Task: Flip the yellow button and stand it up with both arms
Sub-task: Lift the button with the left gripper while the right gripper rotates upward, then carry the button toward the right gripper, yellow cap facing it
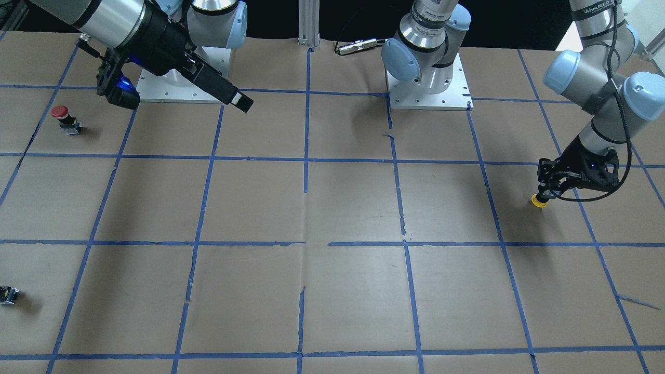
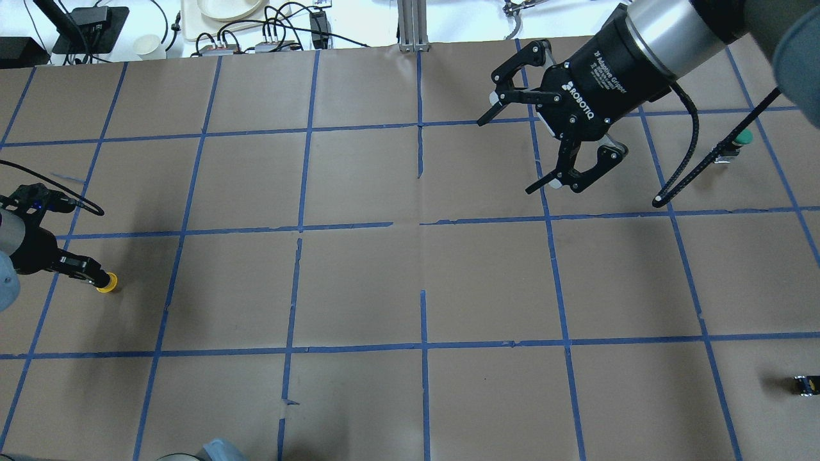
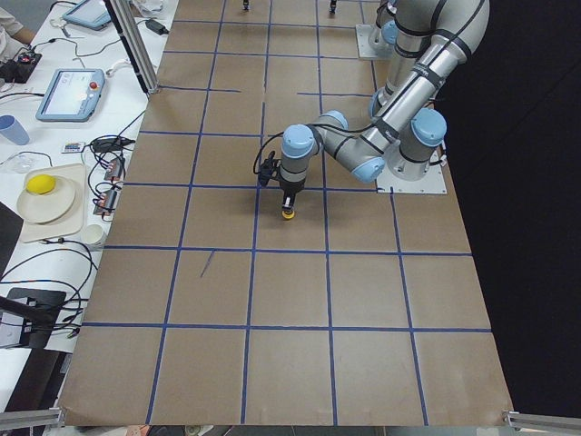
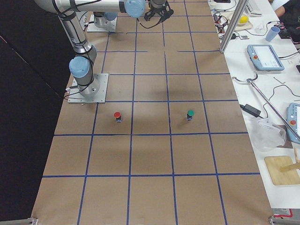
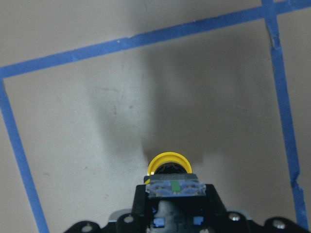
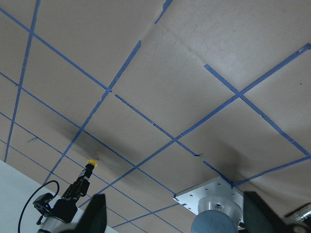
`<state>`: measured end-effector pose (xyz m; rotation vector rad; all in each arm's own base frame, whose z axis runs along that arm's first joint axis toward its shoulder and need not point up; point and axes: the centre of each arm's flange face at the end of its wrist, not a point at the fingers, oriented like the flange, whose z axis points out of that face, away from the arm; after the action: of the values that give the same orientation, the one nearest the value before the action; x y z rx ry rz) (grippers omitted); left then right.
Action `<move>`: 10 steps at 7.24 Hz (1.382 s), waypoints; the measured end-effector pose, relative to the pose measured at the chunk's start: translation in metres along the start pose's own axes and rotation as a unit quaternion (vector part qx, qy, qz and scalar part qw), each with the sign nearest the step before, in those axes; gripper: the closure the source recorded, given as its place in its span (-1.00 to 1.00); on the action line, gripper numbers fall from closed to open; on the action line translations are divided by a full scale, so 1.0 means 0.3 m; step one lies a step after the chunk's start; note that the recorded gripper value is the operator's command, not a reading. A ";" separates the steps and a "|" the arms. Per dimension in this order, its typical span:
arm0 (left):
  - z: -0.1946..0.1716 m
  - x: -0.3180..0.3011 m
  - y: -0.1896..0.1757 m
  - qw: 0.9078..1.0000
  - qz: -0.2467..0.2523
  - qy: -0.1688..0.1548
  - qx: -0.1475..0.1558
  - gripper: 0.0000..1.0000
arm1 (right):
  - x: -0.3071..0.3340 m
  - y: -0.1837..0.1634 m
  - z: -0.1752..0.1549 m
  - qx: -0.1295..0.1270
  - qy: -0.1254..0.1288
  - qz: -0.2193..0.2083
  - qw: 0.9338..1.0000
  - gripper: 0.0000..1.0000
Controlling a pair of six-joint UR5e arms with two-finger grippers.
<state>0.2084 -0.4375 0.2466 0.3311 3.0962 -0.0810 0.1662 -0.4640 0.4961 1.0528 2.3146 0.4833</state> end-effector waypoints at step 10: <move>-0.648 1.037 -0.599 0.896 -0.192 0.399 0.015 0.78 | -0.041 -0.010 -0.040 -0.137 -0.121 0.116 0.976 -1.00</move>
<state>-0.1377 -0.5367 0.4393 -0.3635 3.9288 0.0069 0.1640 -0.4766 0.5079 1.1777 1.8609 0.7020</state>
